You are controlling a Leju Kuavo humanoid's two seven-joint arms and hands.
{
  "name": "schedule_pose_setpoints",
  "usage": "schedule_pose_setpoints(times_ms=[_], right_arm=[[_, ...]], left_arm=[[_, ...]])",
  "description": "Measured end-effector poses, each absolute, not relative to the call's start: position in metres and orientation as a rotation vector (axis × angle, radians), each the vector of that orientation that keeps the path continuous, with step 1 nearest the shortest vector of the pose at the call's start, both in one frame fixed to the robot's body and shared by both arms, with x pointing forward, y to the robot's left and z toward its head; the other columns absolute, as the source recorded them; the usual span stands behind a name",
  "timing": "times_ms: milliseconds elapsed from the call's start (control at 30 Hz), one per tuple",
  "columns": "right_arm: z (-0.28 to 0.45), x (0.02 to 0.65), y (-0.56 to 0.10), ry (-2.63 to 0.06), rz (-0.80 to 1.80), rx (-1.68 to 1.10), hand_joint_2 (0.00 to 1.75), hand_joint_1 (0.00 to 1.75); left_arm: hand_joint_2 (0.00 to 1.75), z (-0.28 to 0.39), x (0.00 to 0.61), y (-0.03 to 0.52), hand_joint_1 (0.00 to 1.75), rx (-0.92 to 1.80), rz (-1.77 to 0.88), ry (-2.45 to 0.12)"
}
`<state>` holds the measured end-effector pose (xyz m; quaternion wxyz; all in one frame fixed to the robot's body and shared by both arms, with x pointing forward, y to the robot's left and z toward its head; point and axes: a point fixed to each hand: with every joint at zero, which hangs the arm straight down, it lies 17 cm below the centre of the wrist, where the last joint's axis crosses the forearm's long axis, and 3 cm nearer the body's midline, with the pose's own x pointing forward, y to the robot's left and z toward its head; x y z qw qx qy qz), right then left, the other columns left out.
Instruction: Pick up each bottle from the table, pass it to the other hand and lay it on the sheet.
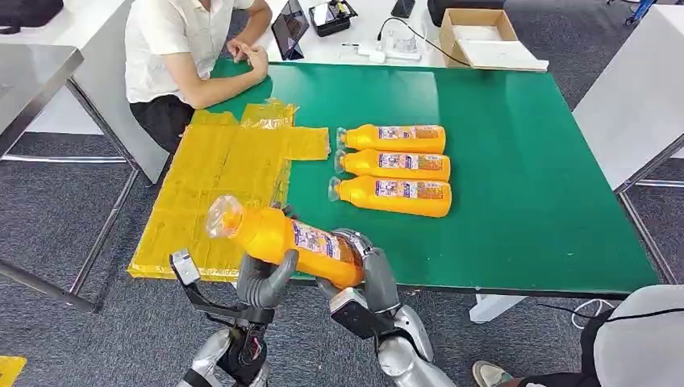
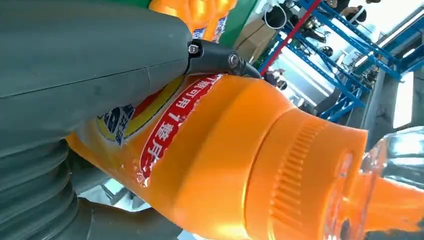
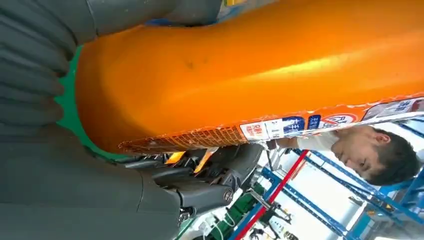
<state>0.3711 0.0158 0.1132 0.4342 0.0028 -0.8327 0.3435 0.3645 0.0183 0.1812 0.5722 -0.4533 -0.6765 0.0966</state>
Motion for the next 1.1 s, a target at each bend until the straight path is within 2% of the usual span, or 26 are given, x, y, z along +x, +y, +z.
schedule_pose_setpoints(times_ms=[33, 67, 100, 133, 333, 367, 500, 733, 867, 933, 1033, 1100], right_arm=[[0.114, 0.371, 0.017, -2.076, 0.854, 0.011, 1.75, 1.17], [0.114, 0.370, 0.018, -2.077, 0.854, 0.016, 1.75, 0.68], [0.114, 0.369, 0.019, -2.077, 0.853, 0.018, 1.75, 0.10], [0.114, 0.369, 0.020, -2.075, 0.851, 0.022, 1.75, 0.00], [0.111, 0.364, 0.028, -2.054, 0.844, 0.081, 1.75, 0.00], [0.112, 0.364, 0.029, -2.050, 0.835, 0.095, 0.00, 0.00], [0.111, 0.361, 0.031, -2.043, 0.823, 0.135, 0.00, 0.00], [0.117, 0.342, 0.031, -2.067, 0.757, 0.218, 0.00, 0.00], [0.132, 0.337, 0.020, -2.153, 0.750, 0.099, 0.00, 0.00], [0.144, 0.336, 0.009, -2.216, 0.737, 0.000, 0.00, 0.00], [0.167, 0.333, -0.011, -2.299, 0.675, -0.142, 0.00, 0.00], [0.174, 0.330, -0.016, -2.321, 0.654, -0.166, 0.00, 0.00]], left_arm=[[1.75, 0.181, 0.365, 0.019, 1.75, -1.069, 0.231, -1.585], [1.75, 0.182, 0.365, 0.019, 1.75, -1.074, 0.232, -1.584], [1.75, 0.182, 0.365, 0.020, 1.75, -1.076, 0.235, -1.584], [1.75, 0.182, 0.365, 0.020, 1.75, -1.081, 0.237, -1.584], [1.75, 0.186, 0.364, 0.020, 1.75, -1.129, 0.254, -1.566], [1.75, 0.187, 0.364, 0.020, 1.75, -1.142, 0.259, -1.562], [1.75, 0.188, 0.363, 0.021, 1.75, -1.153, 0.263, -1.561], [1.75, 0.186, 0.374, 0.033, 1.75, -0.966, 0.211, -1.672], [1.75, 0.181, 0.391, 0.055, 1.75, -0.692, 0.158, -1.786], [1.75, 0.179, 0.404, 0.077, 1.75, -0.470, 0.118, -1.859], [1.75, 0.185, 0.423, 0.126, 1.75, 0.007, 0.020, -1.988], [1.75, 0.189, 0.428, 0.141, 1.75, 0.096, 0.004, -2.014]])
